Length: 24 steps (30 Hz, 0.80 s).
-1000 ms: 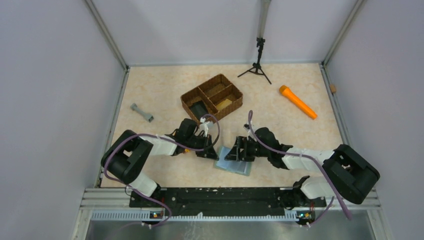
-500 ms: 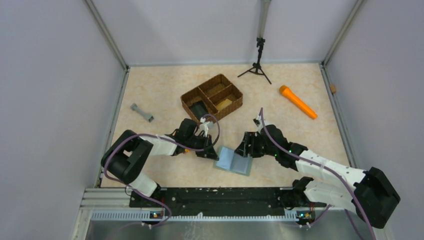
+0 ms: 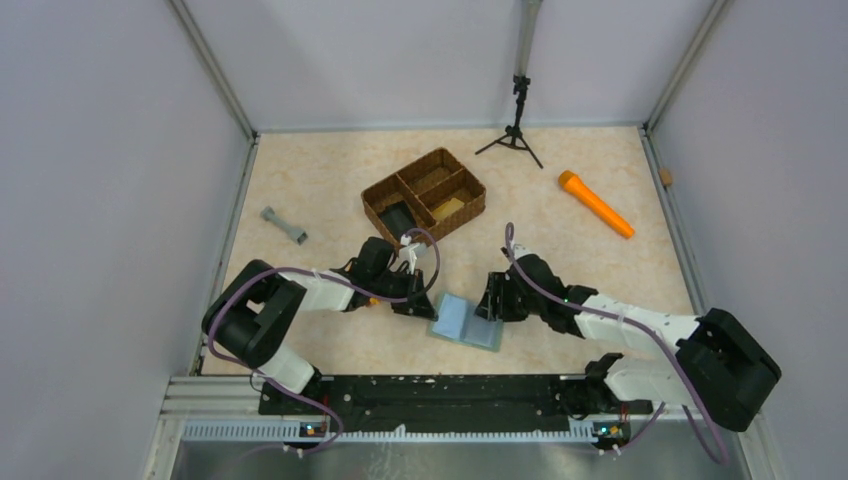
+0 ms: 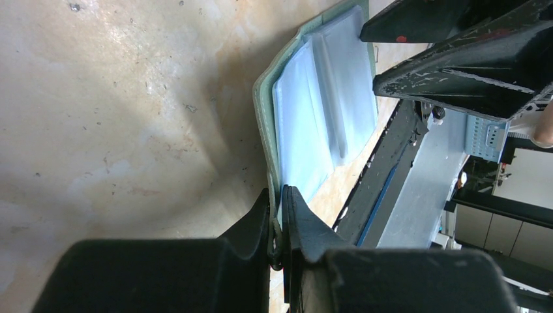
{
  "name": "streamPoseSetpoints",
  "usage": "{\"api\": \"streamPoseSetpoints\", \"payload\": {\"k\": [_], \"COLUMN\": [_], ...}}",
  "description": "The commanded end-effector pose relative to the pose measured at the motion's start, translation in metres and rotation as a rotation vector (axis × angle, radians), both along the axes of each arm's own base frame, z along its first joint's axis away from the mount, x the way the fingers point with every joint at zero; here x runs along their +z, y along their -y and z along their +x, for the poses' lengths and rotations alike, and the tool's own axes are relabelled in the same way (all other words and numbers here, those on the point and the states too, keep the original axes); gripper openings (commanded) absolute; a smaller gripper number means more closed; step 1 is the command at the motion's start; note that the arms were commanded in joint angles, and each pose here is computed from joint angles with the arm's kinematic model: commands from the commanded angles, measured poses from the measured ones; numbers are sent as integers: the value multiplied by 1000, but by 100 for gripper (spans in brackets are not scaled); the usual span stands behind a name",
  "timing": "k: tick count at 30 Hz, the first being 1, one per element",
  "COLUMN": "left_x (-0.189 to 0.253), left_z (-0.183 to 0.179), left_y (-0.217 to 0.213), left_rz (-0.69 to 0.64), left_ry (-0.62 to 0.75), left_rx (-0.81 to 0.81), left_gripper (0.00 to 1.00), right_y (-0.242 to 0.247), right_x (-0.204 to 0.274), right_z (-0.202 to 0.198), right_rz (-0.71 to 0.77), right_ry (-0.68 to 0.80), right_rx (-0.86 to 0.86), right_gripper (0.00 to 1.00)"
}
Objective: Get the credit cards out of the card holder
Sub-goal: Open the card holder at the center of the board.
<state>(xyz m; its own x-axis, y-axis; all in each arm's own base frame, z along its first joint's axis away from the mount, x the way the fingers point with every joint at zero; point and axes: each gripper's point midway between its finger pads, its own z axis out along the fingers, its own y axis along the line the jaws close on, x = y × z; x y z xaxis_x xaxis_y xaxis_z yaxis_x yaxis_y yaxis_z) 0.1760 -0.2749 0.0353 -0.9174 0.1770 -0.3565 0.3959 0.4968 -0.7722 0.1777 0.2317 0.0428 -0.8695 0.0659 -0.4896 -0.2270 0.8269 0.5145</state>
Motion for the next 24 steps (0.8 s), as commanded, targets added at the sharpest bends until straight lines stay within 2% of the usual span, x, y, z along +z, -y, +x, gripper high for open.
{"api": "streamPoseSetpoints", "payload": {"k": [1,10,22,23,24], "left_x": [12,9,8,8,8], "left_z": [9,9,9,10,11], "left_y": [8,8,7,7,6], "left_rz": [-29,-18,-8,-4,4], "left_ry": [58,51,60,66,74], "left_rx": [-15,-16,-15,-11,-6], "left_gripper": [0,0,0,2,12], "right_y": [-2,-30,-63,-63,-63], "right_x": [-14,-18,-13,-11,-10], "right_z": [-1,-10,-27,-26,-26], "right_rz": [-19,51,190,193,195], "right_ry": [0,-15,-63,-58,-57], "right_rx": [19,83,163,163,164], "right_gripper": [49,42,42,41,41]}}
